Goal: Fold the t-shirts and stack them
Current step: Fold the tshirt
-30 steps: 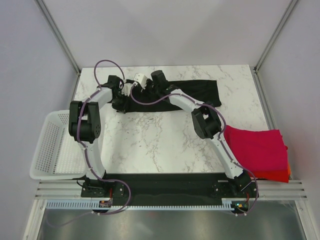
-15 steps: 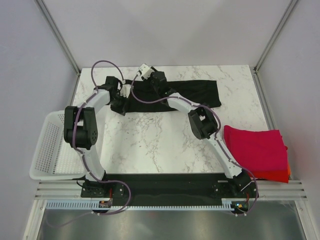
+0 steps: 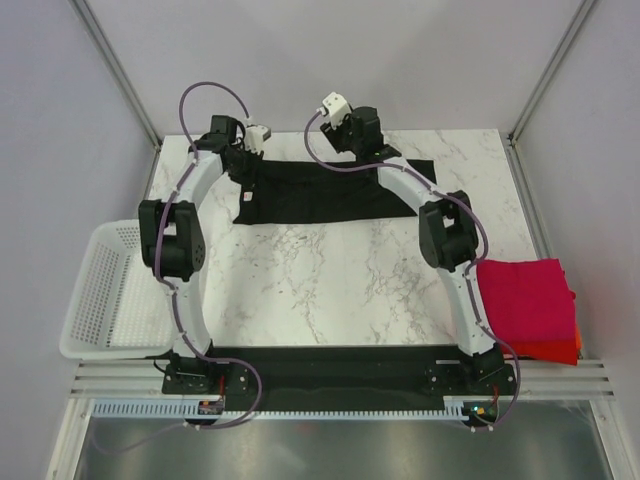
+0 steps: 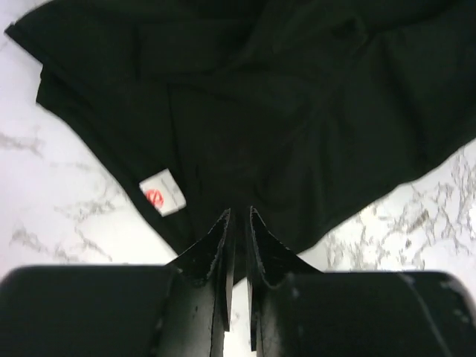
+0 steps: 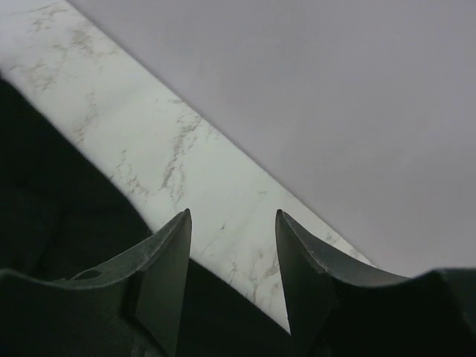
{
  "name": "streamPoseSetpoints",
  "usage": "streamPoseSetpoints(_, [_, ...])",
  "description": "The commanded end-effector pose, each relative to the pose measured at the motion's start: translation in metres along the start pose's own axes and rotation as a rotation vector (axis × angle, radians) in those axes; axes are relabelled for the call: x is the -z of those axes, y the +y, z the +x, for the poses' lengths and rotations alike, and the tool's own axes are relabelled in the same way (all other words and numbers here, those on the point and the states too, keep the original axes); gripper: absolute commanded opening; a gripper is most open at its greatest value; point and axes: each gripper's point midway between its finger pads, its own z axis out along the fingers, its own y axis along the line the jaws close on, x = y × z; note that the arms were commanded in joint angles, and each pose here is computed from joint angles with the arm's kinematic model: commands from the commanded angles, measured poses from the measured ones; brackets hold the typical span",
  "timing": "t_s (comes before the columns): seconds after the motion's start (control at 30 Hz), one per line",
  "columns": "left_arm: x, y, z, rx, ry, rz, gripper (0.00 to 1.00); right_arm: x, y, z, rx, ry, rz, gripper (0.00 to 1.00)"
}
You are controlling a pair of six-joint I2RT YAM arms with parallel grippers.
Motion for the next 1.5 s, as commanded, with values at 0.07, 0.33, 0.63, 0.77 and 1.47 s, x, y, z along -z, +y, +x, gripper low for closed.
streamPoseSetpoints(0.07, [-0.028, 0.000, -0.038, -0.005, -0.080, 0.063, 0.26, 0.053, 0.059, -0.006, -0.038, 0.057, -0.366, 0.57])
streamPoseSetpoints(0.33, [-0.067, 0.007, -0.068, -0.123, -0.116, 0.019, 0.33, 0.100, 0.070, 0.045, -0.023, 0.197, -0.401, 0.57])
streamPoseSetpoints(0.63, [-0.095, -0.012, -0.062, -0.171, -0.079, 0.027, 0.34, 0.109, 0.063, 0.067, -0.008, 0.254, -0.394, 0.58])
streamPoseSetpoints(0.77, [-0.101, -0.005, -0.065, -0.171, -0.084, -0.013, 0.35, 0.110, 0.060, 0.073, 0.003, 0.270, -0.397, 0.58])
streamPoseSetpoints(1.47, [-0.092, 0.014, -0.083, -0.228, -0.119, -0.115, 0.40, 0.120, 0.067, 0.123, 0.001, 0.391, -0.433, 0.59])
